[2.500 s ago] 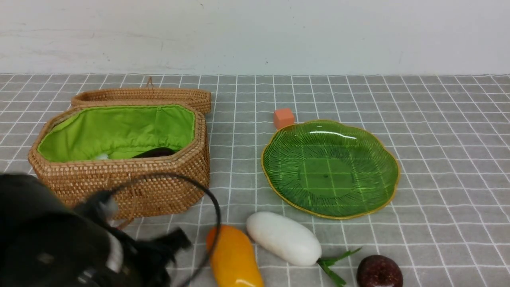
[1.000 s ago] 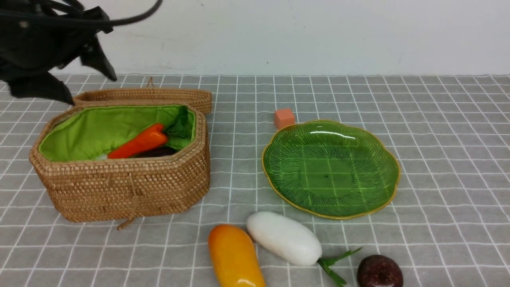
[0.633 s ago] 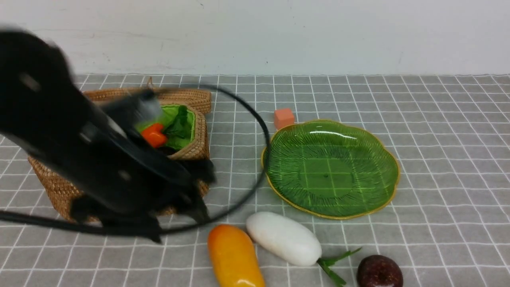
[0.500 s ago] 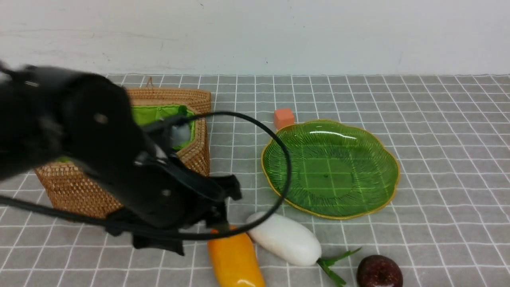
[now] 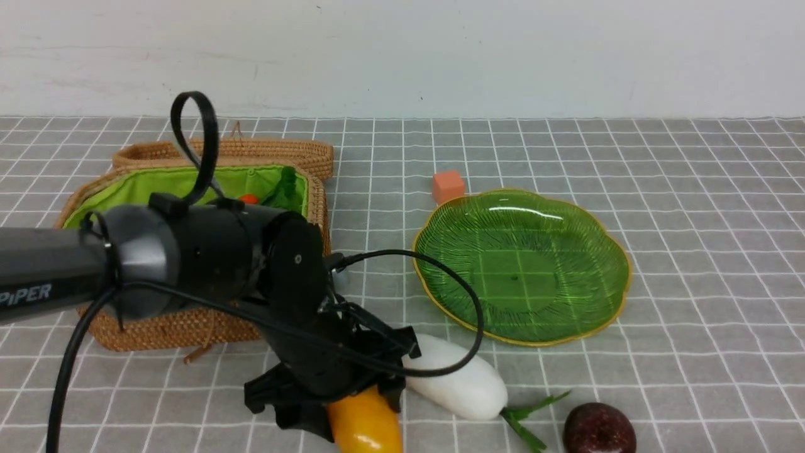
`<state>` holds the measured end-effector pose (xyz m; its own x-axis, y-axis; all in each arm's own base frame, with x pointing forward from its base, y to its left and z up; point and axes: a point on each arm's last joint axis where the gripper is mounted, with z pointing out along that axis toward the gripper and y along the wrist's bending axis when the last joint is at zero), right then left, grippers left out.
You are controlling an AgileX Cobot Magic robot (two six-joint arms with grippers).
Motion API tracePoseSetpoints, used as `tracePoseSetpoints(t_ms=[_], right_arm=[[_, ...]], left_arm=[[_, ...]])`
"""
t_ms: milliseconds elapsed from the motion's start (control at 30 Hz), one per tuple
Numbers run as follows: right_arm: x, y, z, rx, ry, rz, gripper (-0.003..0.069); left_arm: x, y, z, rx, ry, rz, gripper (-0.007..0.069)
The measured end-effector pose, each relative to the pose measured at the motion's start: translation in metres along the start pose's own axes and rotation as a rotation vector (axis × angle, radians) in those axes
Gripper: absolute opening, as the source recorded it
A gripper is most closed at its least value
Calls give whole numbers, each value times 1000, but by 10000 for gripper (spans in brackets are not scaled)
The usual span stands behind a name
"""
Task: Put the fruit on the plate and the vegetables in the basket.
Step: Grab the mango with your left arm and place it on the right plate
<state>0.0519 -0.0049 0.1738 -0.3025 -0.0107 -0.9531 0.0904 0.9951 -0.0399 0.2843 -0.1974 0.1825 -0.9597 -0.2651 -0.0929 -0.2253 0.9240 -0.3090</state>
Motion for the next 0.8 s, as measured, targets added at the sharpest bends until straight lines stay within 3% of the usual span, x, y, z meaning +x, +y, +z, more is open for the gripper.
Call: tracePoseSetpoints(t_ms=[333,800], right_arm=[[0,0,0,0,0,0,242],[0,0,0,0,0,0,242]], left_arm=[[2,4,-9,-46,-1,64,533],[3,-13,-115,48,-148,240,533]])
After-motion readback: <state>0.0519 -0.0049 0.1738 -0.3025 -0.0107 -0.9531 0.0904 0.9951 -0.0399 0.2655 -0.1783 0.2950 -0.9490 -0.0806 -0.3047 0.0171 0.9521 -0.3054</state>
